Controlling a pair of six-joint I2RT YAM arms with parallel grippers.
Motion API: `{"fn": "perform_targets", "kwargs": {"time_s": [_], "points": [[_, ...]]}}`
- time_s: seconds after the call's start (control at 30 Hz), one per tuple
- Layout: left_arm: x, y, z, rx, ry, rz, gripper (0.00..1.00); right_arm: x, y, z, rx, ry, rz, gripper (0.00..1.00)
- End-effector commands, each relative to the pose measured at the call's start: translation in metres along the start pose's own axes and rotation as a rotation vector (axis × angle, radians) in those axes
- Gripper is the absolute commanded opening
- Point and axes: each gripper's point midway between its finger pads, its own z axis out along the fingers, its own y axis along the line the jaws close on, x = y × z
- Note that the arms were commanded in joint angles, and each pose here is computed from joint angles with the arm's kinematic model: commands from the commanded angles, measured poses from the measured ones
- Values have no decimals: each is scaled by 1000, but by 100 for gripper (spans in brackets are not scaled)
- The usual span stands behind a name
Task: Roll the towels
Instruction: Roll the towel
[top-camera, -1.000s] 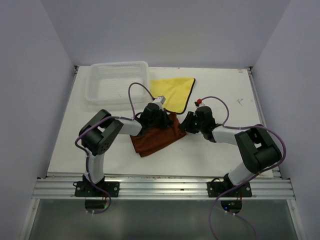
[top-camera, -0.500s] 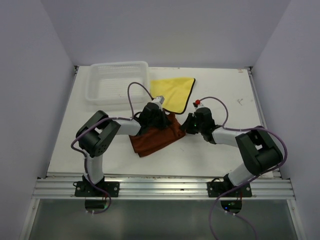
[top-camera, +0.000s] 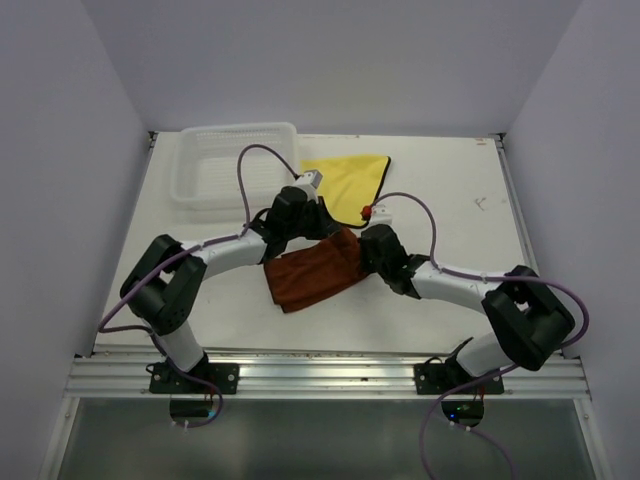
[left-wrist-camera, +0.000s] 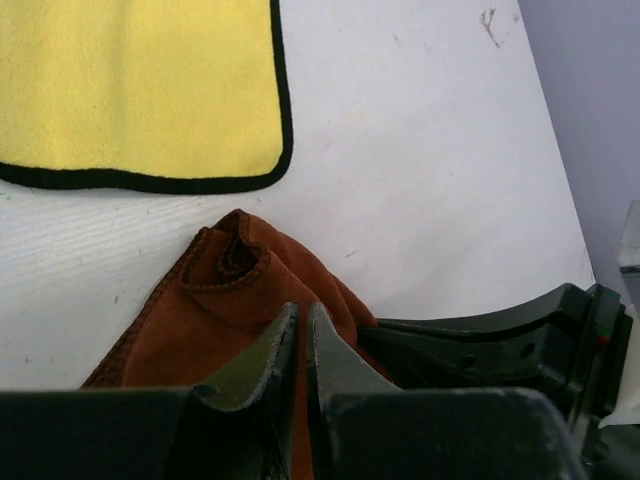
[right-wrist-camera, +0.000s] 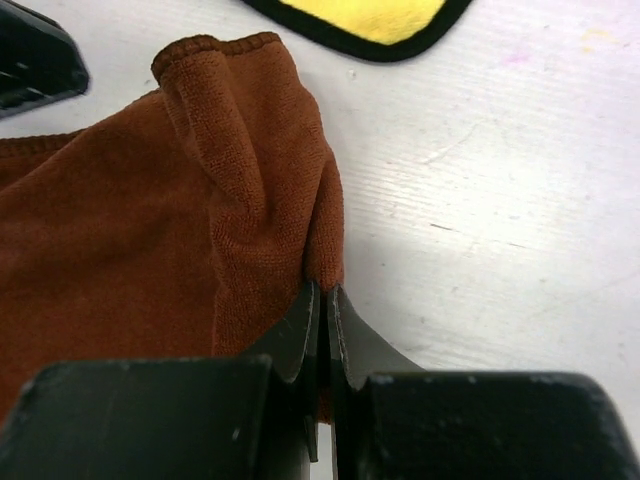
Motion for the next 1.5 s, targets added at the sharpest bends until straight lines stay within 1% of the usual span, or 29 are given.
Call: {"fn": "perform_targets", "kwargs": {"time_s": [0.0, 0.07, 0.1, 0.13, 0.17, 0.23, 0.27, 0.37, 0.53, 0.73, 0.8, 0.97, 1.17, 1.27, 1.47], "points": [[-23, -24, -15, 66, -41, 26, 11, -23, -16, -5, 163, -95, -73, 0], [-24, -27, -17, 81, -43, 23, 11, -29, -18, -7, 208, -126, -88, 0], [-23, -28, -16, 85, -42, 23, 11, -27, -12, -7, 206, -130, -106, 0], [-22, -28, -16, 91, -38, 19, 11, -32, -15, -9, 248, -154, -127, 0], [-21, -28, -14, 93, -36, 18, 11, -32, -8, -11, 253, -165, -153, 0], [-20, -29, -13, 101, -30, 6, 10, -28, -9, -10, 295, -156, -199, 0], [-18, -30, -11, 110, -22, 5, 9, -31, -8, -12, 328, -178, -218, 0], [-18, -31, -12, 110, -25, -1, 9, -30, -4, -12, 368, -183, -279, 0], [-16, -25, -14, 86, -22, -4, 7, -23, -7, -11, 456, -184, -389, 0], [-7, -12, -13, 58, -4, -34, 4, -18, 9, -16, 510, -222, -509, 0], [-4, -6, -14, 45, -1, -43, 4, -13, 18, -15, 506, -225, -548, 0], [-4, 0, -16, 44, 1, -46, 3, -8, 35, -16, 487, -246, -588, 0], [13, 12, -12, 27, 32, -59, 3, -6, 53, -17, 450, -266, -623, 0], [21, 20, -9, 10, 45, -65, 3, -2, 59, -15, 435, -259, -648, 0], [21, 34, -10, -19, 43, -67, 2, 12, 60, -7, 412, -221, -676, 0]]}}
